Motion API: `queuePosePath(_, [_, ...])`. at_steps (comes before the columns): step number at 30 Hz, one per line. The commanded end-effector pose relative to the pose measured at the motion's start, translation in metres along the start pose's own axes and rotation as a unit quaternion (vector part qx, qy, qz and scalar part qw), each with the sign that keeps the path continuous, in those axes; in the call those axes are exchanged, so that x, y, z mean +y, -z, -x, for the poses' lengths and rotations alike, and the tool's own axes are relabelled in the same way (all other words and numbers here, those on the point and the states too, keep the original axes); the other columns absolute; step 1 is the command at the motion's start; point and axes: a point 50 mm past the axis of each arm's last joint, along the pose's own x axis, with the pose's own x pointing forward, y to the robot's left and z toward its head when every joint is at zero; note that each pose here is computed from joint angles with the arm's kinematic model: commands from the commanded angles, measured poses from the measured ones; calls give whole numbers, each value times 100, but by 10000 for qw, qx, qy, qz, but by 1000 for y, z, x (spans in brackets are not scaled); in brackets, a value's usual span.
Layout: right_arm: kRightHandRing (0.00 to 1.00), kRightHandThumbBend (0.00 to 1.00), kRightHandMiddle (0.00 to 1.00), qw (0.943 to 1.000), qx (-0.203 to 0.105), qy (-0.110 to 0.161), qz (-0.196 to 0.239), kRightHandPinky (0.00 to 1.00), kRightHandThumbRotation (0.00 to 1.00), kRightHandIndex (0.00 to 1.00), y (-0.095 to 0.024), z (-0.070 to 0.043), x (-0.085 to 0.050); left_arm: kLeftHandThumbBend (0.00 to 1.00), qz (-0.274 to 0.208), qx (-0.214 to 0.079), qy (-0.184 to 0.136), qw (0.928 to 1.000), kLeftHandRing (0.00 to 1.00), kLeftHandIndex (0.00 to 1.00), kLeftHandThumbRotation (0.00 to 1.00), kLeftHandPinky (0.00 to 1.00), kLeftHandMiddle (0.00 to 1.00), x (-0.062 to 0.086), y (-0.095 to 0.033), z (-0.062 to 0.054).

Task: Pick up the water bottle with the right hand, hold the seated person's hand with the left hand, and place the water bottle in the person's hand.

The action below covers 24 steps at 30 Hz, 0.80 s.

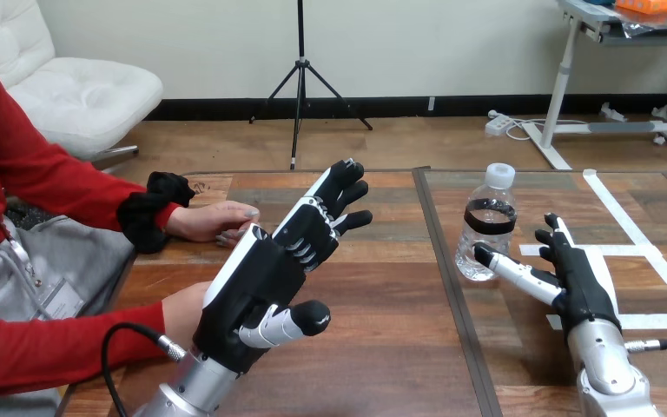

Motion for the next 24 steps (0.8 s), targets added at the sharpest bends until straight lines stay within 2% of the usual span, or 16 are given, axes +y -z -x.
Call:
queuePosePath(1, [95,100,95,9992,-410,-33,26,84,45,100,-36,-16,4,100,-232,-265,-85,9993,97,97,69,89,99,8,-8,-6])
queuePosePath(13, [93,100,94,9982,-566,-63,172,83,44,100,-49,-21,6,100,-285,-243,-93,9993,97,97,69,89,99,7,-9,-4])
queuePosePath(24, [91,100,95,9980,-552,-89,293,79,45,100,-56,-24,8,100,-260,-234,-114,9993,96,97,69,89,99,6,-8,-3])
